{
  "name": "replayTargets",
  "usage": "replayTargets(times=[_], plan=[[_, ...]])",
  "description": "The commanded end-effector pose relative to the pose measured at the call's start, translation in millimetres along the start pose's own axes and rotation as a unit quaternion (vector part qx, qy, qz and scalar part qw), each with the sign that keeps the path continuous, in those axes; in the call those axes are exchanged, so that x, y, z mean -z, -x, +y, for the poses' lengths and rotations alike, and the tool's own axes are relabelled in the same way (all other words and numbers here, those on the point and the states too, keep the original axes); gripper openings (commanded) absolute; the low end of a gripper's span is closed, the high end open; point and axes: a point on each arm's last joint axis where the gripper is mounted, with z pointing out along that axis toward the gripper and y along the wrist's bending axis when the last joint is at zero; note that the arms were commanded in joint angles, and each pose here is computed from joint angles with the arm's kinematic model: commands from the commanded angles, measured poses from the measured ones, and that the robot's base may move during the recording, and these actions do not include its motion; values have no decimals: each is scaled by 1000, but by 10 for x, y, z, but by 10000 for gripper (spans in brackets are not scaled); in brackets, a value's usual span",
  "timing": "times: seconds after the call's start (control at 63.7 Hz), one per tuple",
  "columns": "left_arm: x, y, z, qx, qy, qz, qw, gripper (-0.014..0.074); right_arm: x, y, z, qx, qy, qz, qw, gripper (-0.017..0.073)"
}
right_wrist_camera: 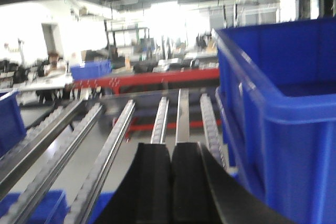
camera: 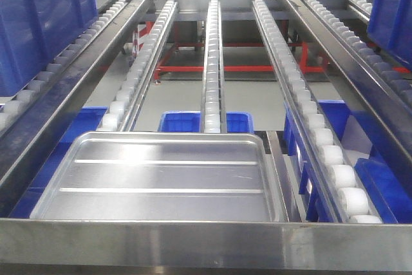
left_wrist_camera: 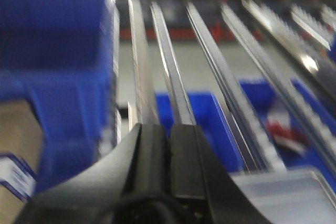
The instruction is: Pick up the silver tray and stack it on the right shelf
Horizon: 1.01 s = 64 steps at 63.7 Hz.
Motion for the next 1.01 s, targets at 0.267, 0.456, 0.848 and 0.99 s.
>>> replayTargets(times=[0.267,0.456,0.848,0.99], plan=[[-776,-61,-437,-9,-126,111,986,187,-613,-47,416,-15,154,136,978,423],[-991,-172,-556,16,-141,149,979,403,-846,-368,878,2,250,236,939,471],[-1277,-137,-668,26,-138,252,958,388,-1316,-828,1441,17,242,442,864,469],[-1504,-101,-739,18,-123,331,935,388,-1502,-873,1510,7,196,513,836,466]])
